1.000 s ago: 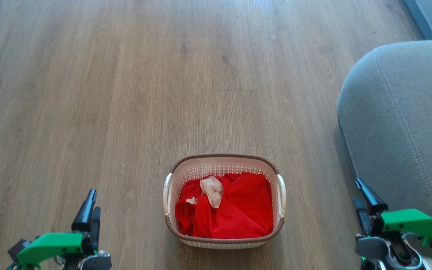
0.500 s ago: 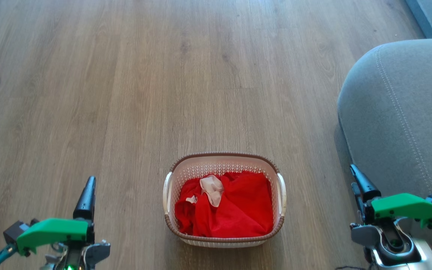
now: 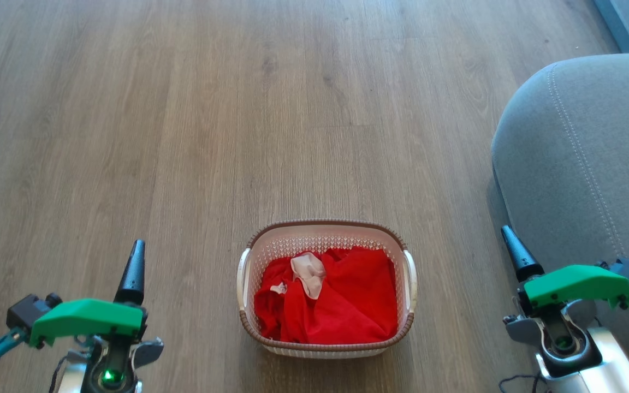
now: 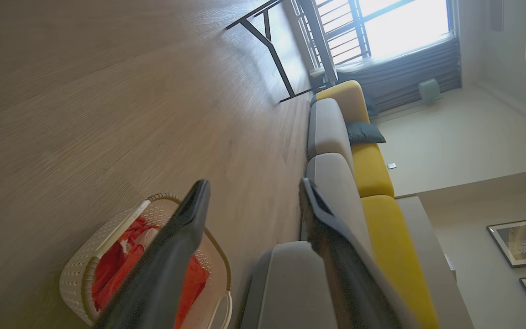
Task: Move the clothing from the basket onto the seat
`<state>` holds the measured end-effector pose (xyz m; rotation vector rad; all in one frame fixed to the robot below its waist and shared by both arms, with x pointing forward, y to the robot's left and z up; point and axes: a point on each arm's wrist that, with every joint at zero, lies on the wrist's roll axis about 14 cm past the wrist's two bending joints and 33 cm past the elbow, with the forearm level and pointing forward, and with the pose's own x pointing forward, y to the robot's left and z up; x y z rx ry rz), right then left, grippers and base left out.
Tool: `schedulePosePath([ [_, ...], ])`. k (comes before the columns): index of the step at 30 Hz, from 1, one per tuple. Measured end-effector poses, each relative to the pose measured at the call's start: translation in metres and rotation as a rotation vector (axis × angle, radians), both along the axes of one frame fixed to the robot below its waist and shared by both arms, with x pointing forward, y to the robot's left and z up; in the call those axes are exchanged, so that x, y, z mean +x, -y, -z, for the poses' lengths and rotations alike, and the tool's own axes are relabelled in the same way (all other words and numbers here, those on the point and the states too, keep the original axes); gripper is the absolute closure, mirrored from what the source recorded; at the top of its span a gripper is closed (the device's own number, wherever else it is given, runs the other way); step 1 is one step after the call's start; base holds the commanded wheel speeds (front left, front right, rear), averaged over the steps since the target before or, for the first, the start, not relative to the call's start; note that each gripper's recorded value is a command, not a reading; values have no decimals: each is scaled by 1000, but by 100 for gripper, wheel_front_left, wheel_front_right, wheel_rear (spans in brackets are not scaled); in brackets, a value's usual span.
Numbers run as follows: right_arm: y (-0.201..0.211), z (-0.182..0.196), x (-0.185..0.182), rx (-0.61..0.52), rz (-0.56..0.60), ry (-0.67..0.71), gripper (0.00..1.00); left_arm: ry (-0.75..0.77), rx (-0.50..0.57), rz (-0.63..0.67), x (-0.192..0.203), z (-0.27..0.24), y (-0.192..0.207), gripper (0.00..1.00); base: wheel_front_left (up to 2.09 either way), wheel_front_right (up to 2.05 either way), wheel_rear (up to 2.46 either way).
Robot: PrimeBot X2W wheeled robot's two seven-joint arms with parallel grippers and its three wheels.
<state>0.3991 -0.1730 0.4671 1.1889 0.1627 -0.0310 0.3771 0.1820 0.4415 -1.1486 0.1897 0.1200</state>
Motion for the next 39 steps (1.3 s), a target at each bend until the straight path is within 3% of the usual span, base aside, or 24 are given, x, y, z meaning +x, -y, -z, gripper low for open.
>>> schedulePosePath([
  [39,-22,-32,32,-503,-140,156,0,112,507,98,30,-28,5,0,0,0,0],
])
